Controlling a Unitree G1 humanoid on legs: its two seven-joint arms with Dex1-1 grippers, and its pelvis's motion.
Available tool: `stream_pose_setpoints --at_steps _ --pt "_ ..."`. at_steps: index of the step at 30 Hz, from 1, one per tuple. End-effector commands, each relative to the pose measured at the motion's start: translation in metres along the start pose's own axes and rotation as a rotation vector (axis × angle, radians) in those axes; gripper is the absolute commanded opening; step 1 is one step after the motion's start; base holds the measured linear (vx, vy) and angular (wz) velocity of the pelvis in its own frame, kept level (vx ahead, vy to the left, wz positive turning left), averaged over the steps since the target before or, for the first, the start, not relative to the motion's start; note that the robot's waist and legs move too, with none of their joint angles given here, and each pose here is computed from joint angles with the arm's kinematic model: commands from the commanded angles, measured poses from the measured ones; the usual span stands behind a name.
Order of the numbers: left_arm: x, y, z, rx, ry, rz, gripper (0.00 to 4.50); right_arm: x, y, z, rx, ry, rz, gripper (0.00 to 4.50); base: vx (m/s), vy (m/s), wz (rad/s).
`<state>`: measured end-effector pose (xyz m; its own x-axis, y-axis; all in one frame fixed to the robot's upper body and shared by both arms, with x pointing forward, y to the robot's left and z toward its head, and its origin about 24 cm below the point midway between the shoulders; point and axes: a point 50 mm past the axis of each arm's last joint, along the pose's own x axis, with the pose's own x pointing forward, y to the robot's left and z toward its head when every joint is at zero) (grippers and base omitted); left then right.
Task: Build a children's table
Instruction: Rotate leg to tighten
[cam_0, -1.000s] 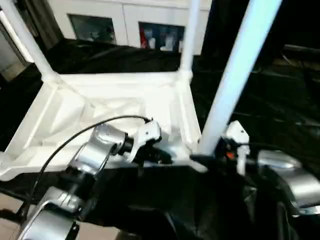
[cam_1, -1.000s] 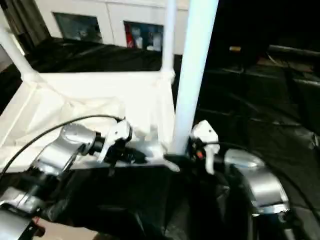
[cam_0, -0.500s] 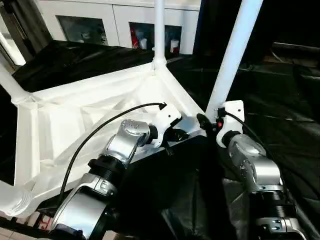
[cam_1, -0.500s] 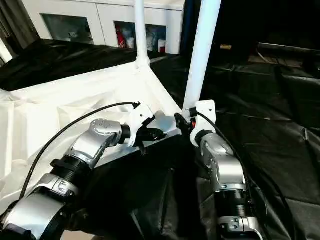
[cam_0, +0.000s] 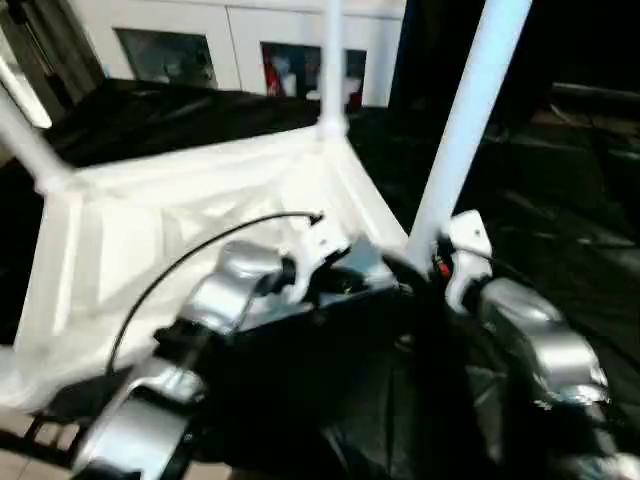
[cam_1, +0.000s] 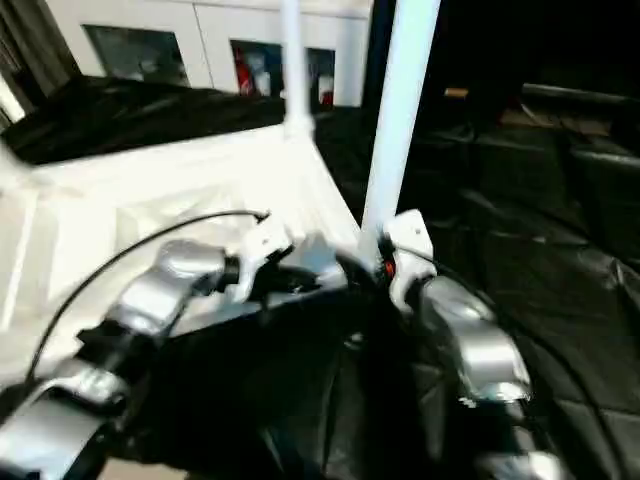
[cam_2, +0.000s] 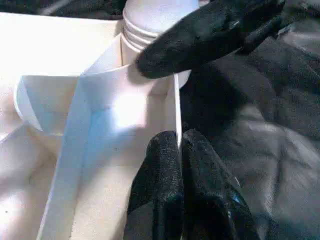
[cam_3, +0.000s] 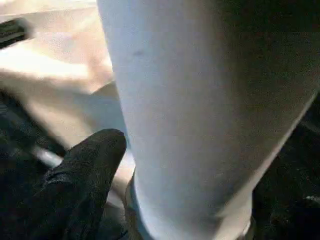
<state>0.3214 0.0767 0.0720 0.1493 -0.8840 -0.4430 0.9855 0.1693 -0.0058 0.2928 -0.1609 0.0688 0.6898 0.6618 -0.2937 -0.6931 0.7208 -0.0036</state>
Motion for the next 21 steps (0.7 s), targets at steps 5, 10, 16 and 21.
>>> stream_pose_setpoints --at_steps 5,10,16,21 --pt "0.014 -0.029 0.021 0.112 -0.073 -0.294 0.0 -0.004 0.035 0.009 -0.055 0.007 0.384 3.75 0.0 0.0 0.0" --pt "0.008 -0.035 0.018 0.1 -0.054 -0.363 0.0 -0.013 0.035 0.008 -0.063 0.036 0.462 3.51 0.0 0.0 0.0" --pt "0.005 -0.036 0.017 0.095 -0.046 -0.375 0.0 -0.014 0.039 0.007 -0.047 0.049 0.512 3.1 0.0 0.0 0.0" --pt "0.005 -0.035 0.017 0.099 -0.044 -0.351 0.0 -0.012 0.044 0.004 -0.031 0.049 0.515 2.68 0.0 0.0 0.0"
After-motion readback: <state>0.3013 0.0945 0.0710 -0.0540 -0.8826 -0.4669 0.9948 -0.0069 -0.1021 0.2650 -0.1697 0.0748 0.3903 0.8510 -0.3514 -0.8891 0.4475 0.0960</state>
